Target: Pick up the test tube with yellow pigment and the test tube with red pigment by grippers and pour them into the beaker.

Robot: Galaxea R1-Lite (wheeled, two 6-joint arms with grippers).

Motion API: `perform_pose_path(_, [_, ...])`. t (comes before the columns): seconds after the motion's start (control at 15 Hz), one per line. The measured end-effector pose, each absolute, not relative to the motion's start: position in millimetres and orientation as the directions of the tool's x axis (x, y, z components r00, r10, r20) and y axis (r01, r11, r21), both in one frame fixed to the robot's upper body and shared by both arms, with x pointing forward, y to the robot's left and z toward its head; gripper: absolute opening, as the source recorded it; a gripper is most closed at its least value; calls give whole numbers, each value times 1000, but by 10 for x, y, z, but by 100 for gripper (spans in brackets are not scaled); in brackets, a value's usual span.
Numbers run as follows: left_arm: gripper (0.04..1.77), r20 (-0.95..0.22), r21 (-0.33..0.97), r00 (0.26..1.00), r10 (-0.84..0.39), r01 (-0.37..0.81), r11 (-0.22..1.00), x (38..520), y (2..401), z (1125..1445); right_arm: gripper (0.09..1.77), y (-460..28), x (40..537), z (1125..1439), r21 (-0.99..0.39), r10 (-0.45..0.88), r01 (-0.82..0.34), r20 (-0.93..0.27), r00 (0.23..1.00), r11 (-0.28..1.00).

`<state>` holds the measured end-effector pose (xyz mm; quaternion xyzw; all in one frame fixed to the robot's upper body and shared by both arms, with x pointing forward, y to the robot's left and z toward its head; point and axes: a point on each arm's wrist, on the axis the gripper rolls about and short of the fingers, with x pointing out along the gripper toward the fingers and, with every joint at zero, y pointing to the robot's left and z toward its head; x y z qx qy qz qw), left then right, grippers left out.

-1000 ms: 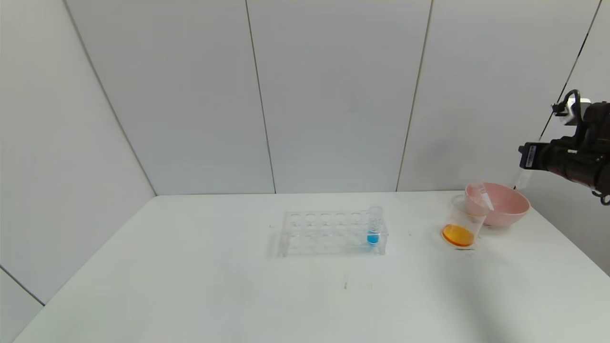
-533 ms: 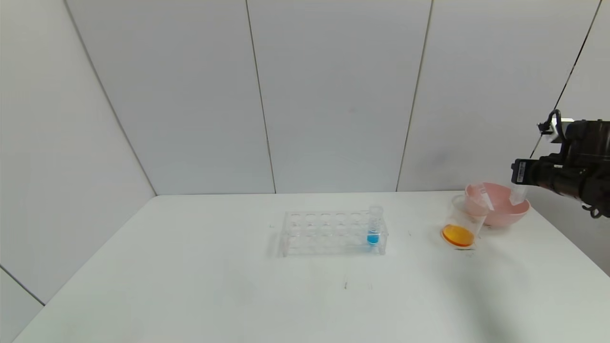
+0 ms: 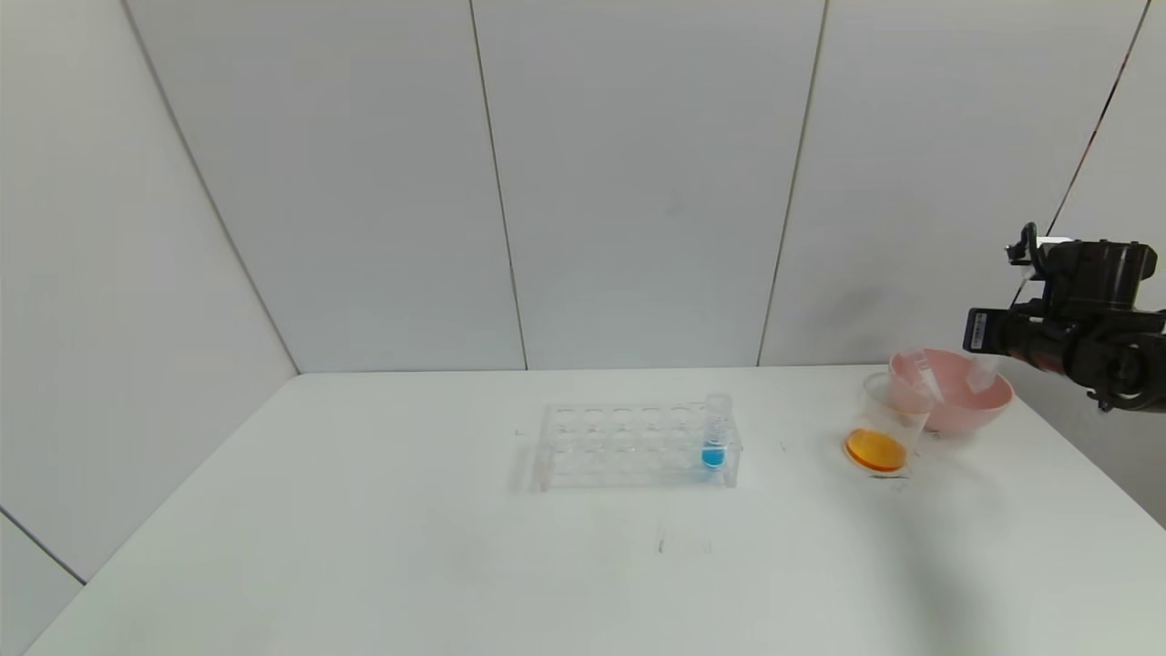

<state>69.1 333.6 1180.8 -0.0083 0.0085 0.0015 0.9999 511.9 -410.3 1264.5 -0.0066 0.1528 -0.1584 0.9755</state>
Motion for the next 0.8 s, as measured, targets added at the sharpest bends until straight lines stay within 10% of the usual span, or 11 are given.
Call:
perform_pose_path(0.27, [172,-17,-17,1000,2,-3,1000,691,3336,11808,53,-4066,5161,12602,-69,-303,297,-311,901,952])
perform_pose_path(0.8, [172,-17,-17,1000,3,-3,1000,691,3336,11808,129,-4056,5166,12589,-68,-301,295,-314,900,953])
